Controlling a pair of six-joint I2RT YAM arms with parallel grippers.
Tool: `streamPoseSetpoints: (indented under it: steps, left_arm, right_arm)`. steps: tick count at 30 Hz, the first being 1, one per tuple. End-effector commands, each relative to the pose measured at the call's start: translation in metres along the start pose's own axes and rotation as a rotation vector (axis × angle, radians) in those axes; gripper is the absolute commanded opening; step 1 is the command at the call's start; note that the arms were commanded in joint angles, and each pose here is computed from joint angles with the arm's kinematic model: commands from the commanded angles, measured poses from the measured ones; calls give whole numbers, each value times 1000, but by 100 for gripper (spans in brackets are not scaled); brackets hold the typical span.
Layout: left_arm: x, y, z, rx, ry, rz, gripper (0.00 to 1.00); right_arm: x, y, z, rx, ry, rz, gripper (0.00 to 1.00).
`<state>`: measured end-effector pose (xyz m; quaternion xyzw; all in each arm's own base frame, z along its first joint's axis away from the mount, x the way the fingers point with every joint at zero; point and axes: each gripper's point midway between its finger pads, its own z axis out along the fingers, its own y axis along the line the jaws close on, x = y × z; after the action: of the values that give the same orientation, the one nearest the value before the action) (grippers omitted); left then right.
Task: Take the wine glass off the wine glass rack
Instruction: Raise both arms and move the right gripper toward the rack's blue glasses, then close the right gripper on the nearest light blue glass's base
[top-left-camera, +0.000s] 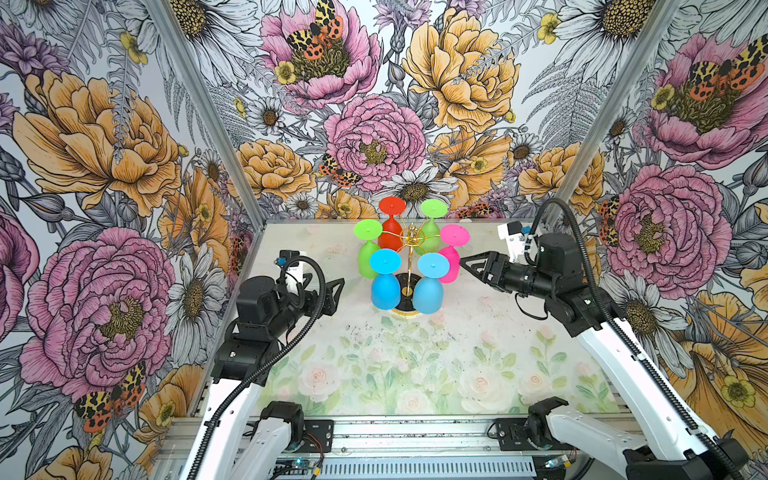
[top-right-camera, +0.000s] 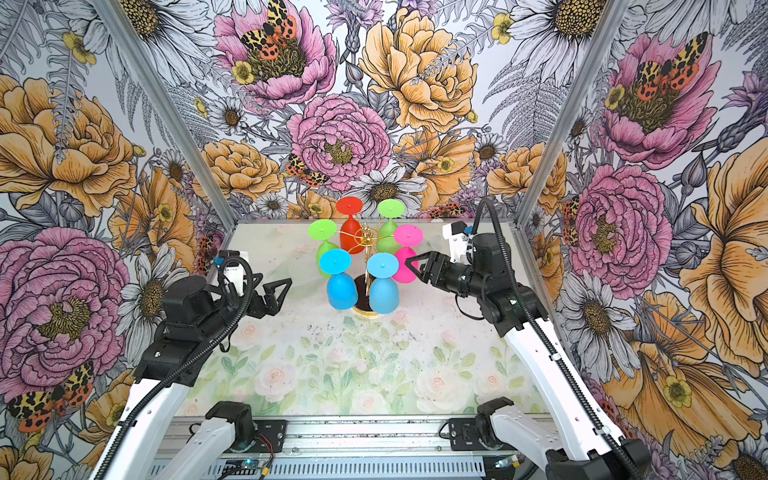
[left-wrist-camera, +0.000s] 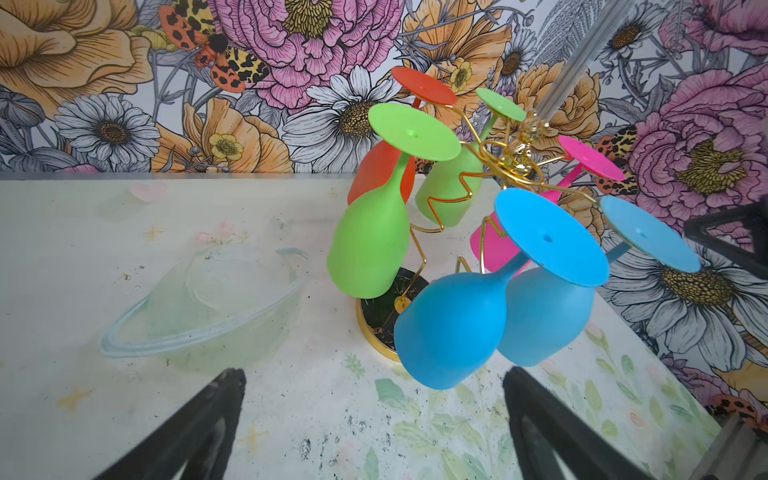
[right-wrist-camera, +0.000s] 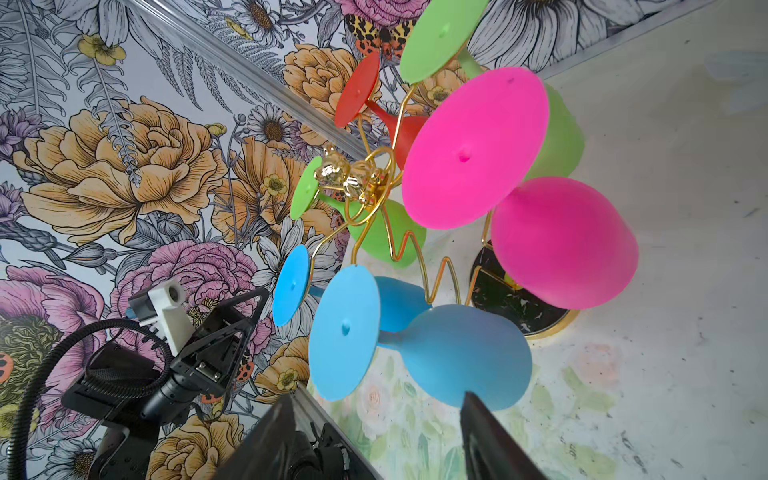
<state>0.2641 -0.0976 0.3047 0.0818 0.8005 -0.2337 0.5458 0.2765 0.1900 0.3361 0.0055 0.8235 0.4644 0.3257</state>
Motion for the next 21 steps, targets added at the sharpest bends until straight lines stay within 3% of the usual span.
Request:
streamPoseSetpoints:
  steps: [1, 21]
  left_arm:
    - [8, -3, 1, 7, 16, -3, 99]
    - [10, -26, 3, 43, 25, 22, 99]
  right_arm:
    - [-3, 16, 5, -53, 1, -13, 60]
    - [7, 9, 46, -56, 52, 25, 37]
